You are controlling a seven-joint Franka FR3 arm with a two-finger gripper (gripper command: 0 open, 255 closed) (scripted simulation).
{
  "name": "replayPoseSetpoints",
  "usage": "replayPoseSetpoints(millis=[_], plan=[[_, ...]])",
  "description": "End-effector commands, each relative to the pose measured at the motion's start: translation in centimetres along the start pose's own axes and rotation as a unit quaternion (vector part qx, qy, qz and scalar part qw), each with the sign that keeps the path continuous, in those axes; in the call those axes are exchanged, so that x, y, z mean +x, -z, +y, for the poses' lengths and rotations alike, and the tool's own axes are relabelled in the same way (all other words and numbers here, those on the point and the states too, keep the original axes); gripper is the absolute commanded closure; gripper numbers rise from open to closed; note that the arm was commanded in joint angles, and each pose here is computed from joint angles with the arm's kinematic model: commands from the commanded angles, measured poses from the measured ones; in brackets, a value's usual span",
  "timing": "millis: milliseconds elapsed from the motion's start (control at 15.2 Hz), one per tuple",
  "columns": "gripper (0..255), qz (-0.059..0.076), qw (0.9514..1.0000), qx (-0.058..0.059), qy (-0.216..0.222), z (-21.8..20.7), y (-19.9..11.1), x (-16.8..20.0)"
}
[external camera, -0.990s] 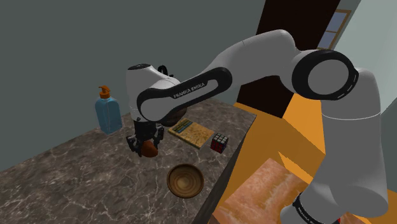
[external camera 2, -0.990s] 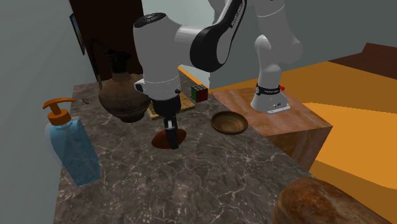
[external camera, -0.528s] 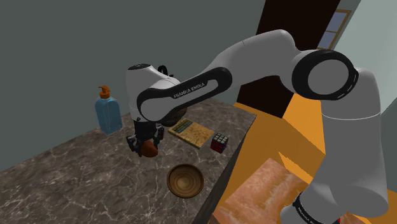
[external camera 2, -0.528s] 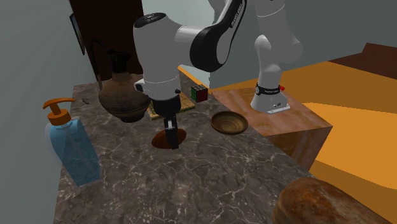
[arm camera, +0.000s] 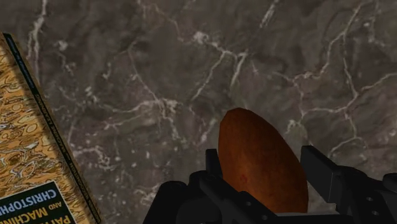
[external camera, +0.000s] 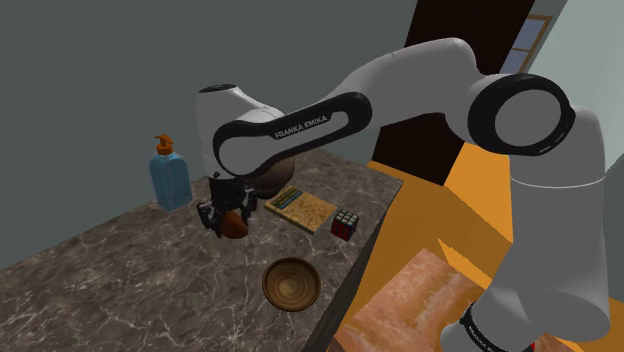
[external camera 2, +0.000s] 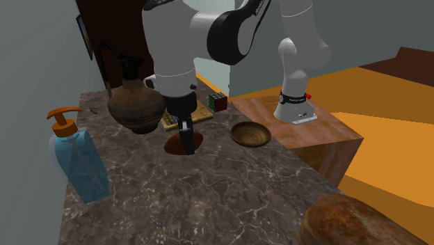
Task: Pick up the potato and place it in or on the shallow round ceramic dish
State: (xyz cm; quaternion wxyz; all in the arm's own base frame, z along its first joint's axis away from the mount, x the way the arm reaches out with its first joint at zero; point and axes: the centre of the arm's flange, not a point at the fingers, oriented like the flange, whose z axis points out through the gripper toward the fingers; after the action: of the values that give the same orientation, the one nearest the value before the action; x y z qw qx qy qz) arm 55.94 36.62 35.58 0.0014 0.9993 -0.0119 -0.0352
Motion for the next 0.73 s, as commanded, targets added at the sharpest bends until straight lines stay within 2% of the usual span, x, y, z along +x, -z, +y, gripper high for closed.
replayPoseSetpoints(millis=[0, 660], plan=[[255, 0.000, 1.0000, 0.000, 0.000, 0.0, 1.1, -0.1], [255, 0.000, 1.0000, 0.000, 0.000, 0.0, 6.3, -0.5]])
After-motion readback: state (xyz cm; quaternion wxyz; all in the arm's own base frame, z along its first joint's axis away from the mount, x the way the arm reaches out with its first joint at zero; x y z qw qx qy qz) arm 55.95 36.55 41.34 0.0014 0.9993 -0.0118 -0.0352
